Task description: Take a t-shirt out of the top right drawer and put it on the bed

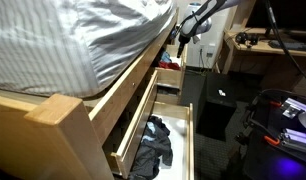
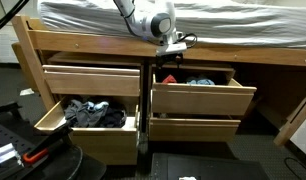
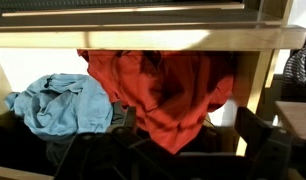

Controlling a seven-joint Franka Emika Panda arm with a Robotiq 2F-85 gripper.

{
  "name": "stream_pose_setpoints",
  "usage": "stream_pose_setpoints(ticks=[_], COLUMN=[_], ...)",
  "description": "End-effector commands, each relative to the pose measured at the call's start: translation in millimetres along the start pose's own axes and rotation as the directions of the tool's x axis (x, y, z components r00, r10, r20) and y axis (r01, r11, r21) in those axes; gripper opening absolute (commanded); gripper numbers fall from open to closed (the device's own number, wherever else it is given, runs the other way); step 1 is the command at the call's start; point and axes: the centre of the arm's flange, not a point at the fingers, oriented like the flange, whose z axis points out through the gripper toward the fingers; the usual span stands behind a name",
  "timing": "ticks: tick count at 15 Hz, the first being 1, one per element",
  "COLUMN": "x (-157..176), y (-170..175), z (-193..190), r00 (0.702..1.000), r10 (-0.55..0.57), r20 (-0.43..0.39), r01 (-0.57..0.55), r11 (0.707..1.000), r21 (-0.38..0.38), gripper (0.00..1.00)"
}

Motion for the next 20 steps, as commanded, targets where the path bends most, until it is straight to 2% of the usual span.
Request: stream_pose_setpoints(ticks=[1, 4, 8, 9, 10, 14, 16, 20], x=[1, 12, 28, 32, 16, 18, 25, 33], y=[1, 8, 4, 3, -9, -10, -4, 5], z=[4, 31, 46, 48, 35, 38, 61, 81], r00=[1.0, 1.0, 0.999, 0.999, 1.0, 0.999, 0.999, 0.99], r10=[-0.002, -0.012, -0.017, 0.007, -0.001, 0.001, 0.032, 0.1], r20=[-0.01, -0.004, -0.034, -0.042, -0.03, -0.033, -0.03, -0.104], r01=[0.002, 0.012, 0.018, -0.007, 0.001, 0.0, -0.033, -0.11], r11=[1.0, 1.0, 1.0, 1.0, 1.0, 1.0, 0.999, 0.989], r21=[-0.009, 0.029, 0.017, 0.0, 0.02, 0.019, -0.027, -0.095], gripper=[1.0, 1.0, 1.0, 1.0, 1.0, 1.0, 1.0, 1.0])
